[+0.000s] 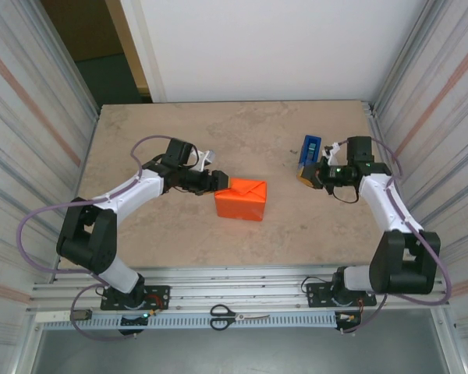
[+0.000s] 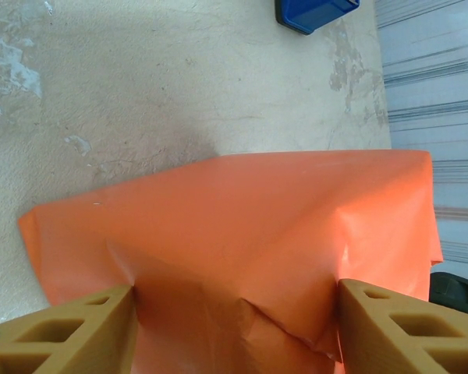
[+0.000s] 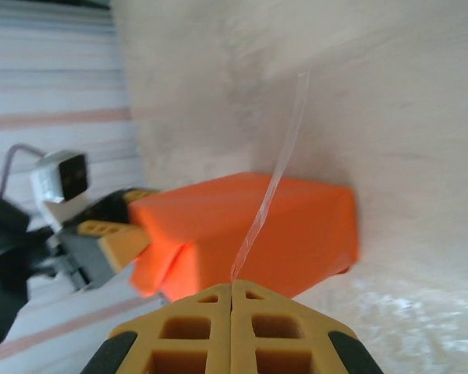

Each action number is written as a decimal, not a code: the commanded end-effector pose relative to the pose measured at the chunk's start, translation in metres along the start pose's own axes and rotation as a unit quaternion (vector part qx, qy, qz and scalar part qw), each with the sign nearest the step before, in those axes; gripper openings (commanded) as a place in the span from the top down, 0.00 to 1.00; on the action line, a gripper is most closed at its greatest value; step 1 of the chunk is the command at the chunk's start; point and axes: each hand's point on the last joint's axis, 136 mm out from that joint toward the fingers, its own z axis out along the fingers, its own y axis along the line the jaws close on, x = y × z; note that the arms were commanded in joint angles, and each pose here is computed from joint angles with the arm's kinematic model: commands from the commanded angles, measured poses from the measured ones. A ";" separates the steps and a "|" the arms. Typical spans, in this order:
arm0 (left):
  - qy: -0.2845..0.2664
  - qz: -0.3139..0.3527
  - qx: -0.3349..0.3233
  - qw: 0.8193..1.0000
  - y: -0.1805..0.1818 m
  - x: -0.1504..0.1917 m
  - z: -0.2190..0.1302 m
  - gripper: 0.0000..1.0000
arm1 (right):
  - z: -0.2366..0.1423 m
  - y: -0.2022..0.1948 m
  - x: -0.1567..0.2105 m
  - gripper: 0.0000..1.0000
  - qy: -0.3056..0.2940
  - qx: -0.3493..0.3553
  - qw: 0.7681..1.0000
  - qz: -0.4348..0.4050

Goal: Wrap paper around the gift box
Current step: Tear off the tape with the cutter, then stick the wrapping paper to the gift box.

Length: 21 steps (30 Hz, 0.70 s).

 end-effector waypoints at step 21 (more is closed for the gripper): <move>0.025 -0.011 -0.016 1.000 0.003 0.019 0.004 0.34 | 0.110 0.099 0.084 1.00 0.124 -0.032 0.992 -0.003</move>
